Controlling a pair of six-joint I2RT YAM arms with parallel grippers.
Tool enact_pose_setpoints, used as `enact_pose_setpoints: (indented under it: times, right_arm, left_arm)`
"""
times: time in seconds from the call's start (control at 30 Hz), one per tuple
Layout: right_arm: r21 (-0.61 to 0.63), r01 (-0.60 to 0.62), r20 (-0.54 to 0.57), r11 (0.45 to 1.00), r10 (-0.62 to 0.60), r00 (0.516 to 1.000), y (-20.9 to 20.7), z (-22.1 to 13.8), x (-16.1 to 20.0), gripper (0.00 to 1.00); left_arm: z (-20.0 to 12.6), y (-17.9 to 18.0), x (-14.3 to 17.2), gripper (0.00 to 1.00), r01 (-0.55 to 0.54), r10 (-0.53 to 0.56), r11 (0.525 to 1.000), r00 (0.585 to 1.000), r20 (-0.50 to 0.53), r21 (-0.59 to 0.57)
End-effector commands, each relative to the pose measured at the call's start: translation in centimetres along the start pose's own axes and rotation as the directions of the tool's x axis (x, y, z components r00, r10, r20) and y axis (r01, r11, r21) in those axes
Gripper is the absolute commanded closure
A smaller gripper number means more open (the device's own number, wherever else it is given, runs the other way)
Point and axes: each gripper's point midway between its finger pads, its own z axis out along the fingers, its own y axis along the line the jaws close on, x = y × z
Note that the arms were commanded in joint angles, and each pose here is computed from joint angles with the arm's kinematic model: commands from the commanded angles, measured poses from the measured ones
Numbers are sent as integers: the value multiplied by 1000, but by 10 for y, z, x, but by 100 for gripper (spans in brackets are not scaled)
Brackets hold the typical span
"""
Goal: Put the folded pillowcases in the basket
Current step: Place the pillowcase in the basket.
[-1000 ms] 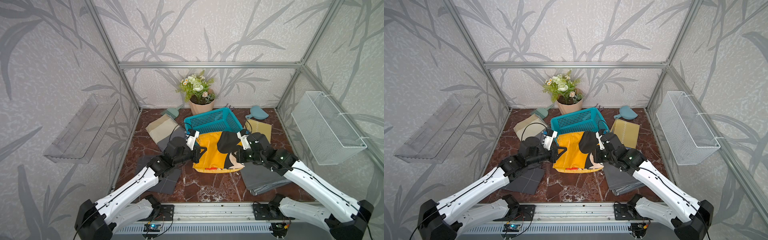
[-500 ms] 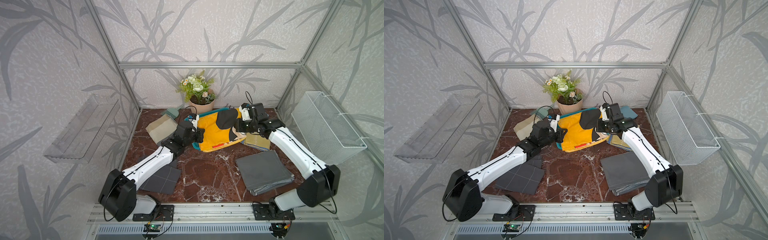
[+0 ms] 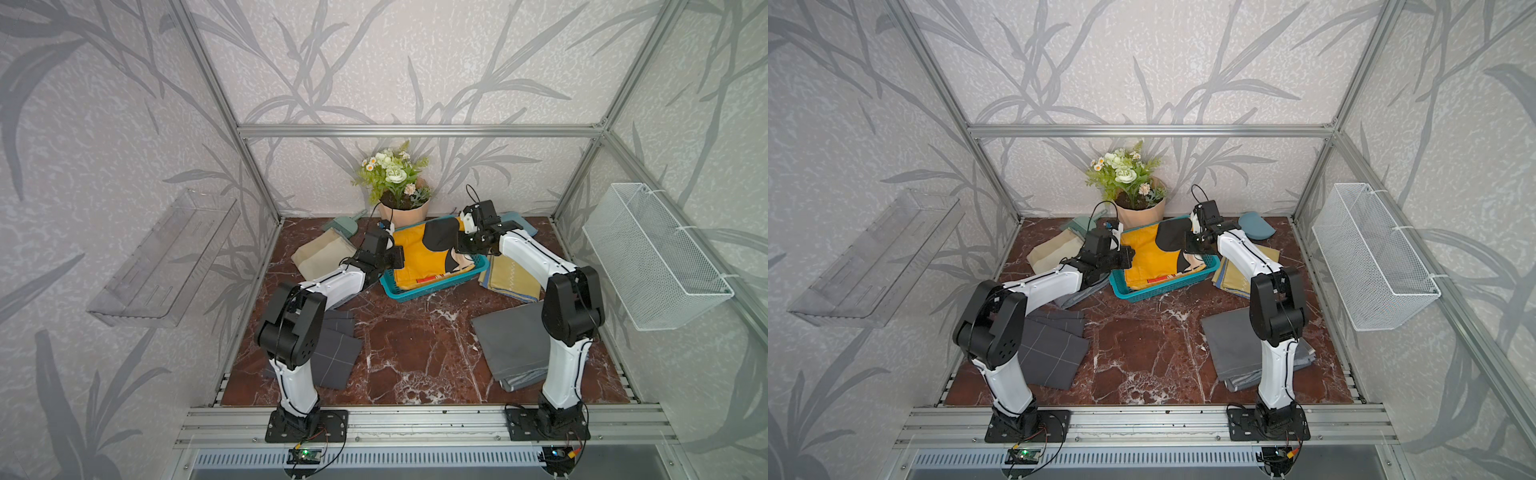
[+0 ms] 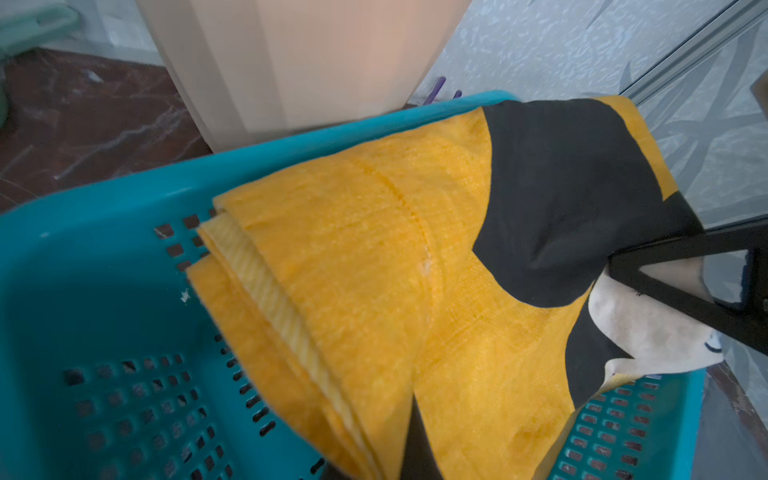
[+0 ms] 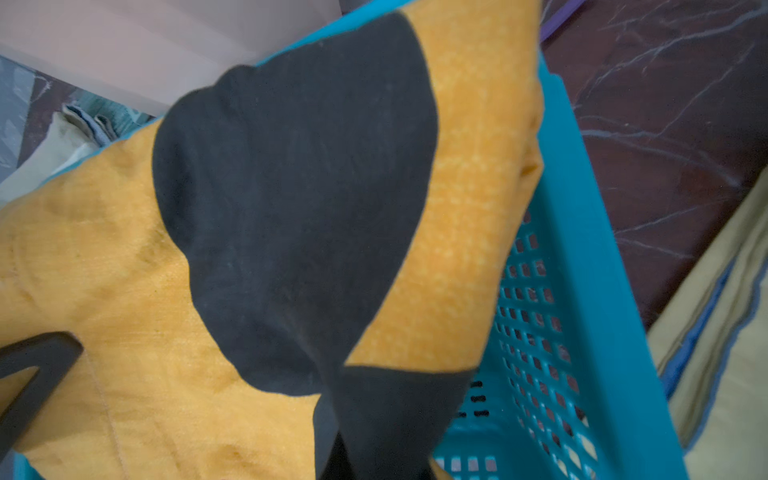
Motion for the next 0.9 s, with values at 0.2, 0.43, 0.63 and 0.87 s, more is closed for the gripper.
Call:
enact_pose_setpoints:
  times: [0.2,0.43,0.63,0.87]
  right_arm:
    - [46,9,-22,999,-8,1000,-18,37,-7,100]
    - [60,0,-74,998,4,997,-22,44,1,97]
    - [79,3,-87,997,4,996,-24,35,8,95]
    - [91,8,-97,996,1,995,-25,33,9,31]
  left_arm:
    - [28,16,15,100,40,-41,999,999,-26,-21]
    - [30,27,34,100,58,-63,996,995,-79,-66]
    - [14,27,39,100,86,-92,993,993,-80,-77]
    - [12,38,47,50,77,-92,987,990,-106,-138]
